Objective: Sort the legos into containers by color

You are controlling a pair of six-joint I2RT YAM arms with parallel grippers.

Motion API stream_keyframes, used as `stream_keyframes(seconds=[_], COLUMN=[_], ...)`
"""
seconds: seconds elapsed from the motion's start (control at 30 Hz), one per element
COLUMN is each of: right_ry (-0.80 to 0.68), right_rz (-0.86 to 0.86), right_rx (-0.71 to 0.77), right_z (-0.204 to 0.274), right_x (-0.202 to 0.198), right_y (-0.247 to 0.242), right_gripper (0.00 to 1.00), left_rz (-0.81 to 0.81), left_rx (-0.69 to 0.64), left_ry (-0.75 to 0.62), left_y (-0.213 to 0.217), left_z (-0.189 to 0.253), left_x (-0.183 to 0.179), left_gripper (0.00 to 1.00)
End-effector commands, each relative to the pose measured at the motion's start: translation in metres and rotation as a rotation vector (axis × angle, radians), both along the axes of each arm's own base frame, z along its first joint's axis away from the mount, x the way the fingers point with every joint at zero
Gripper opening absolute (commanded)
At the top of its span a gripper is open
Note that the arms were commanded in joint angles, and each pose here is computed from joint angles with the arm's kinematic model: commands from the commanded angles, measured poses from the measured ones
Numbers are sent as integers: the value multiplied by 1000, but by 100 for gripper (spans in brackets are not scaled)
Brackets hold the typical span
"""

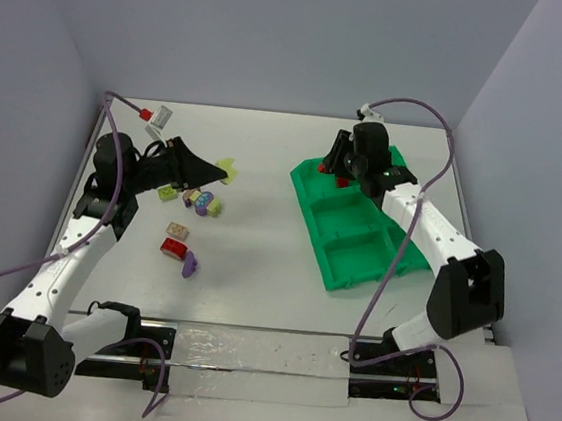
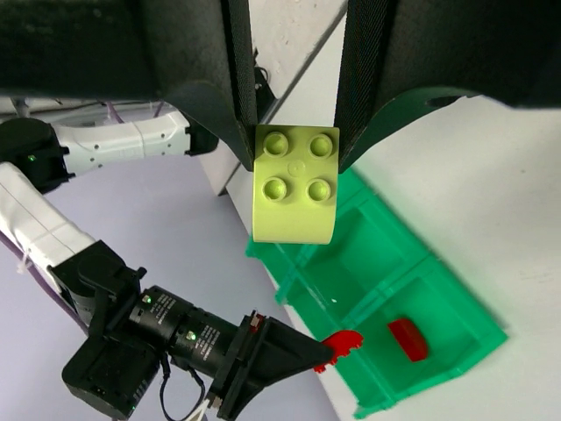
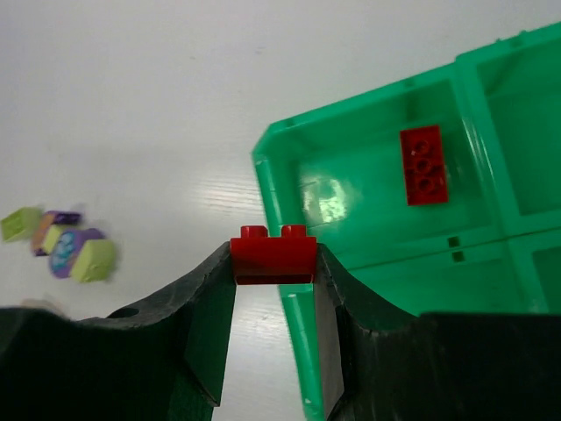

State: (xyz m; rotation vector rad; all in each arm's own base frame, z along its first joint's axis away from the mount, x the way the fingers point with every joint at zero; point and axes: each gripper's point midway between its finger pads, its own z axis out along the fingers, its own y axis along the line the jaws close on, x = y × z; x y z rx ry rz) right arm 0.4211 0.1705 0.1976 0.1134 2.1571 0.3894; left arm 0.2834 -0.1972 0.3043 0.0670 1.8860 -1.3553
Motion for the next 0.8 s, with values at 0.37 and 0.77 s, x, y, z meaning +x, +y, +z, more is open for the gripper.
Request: stream_keyframes(seconds=[0.37,0.77], right_ry=[78,173], right_rz=[-134,-122], right_rx=[-144,-218], right_z=[-20,-55], right_x=[48,73], right_y=[-30,-36], right_gripper=[9,76], left_rz=[-3,-35], left_rx=[104,118], left_ry=[194,295], left_y=[-4,-14], left_z=[-41,-79], left_x=[51,84], left_gripper=[0,0])
